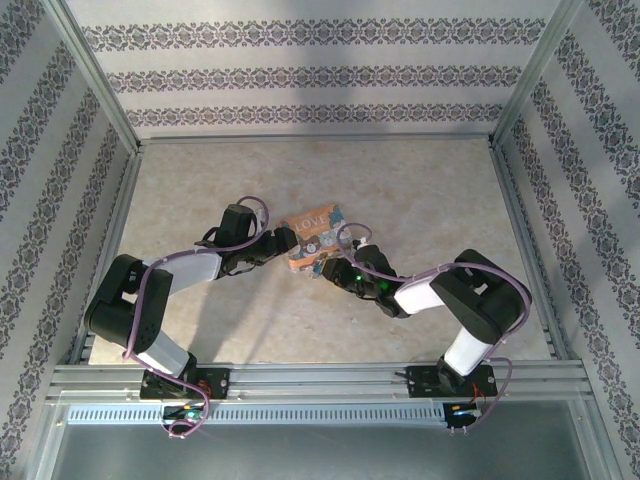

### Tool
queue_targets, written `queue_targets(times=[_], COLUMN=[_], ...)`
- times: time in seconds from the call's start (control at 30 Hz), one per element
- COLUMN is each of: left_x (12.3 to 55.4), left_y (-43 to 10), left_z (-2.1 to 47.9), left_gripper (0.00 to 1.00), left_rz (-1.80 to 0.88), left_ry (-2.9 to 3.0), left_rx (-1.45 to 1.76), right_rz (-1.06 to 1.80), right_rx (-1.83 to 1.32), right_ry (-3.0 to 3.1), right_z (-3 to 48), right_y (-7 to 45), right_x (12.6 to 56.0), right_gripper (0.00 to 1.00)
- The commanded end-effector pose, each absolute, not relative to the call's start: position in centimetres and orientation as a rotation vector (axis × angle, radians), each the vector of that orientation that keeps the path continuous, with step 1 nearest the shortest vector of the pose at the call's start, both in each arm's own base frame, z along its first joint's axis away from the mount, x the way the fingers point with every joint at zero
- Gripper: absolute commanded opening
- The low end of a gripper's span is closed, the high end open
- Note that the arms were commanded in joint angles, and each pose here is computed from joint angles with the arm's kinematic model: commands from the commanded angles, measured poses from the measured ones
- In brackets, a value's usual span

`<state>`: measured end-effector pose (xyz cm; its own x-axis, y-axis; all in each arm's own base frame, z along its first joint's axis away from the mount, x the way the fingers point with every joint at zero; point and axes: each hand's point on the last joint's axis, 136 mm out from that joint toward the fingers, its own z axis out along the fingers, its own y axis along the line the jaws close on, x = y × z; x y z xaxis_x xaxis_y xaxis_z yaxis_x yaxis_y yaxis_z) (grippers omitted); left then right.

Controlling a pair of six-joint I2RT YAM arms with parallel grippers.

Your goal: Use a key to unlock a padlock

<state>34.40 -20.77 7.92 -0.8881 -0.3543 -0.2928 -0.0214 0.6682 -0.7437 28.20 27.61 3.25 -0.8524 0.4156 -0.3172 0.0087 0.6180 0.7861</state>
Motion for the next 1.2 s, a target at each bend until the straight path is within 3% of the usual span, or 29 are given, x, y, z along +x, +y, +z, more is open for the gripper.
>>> queue_targets(times=[0.0,0.8,1.17], left_x=[34.5,34.4,34.2], left_y=[-20.6,-20.4,-20.3], left_z=[7.5,7.1,6.9], left_gripper=[0.73,0.73,0.73], left_rz=[-1.096,-1.088,-1.082], left_ry=[2.463,2.465,2.468], left_rx=[-0.314,-0.325,-0.331], right_rz=[1.185,1.201,1.213], right_rx=[0.348,0.404,0.446], right_ry=[2.335,2.324,2.288], right_z=[3.1,1.6,1.8], right_y=[28.7,29.7,29.9], right_x=[28.7,29.4,29.8], right_gripper=[0.35,0.25,0.12])
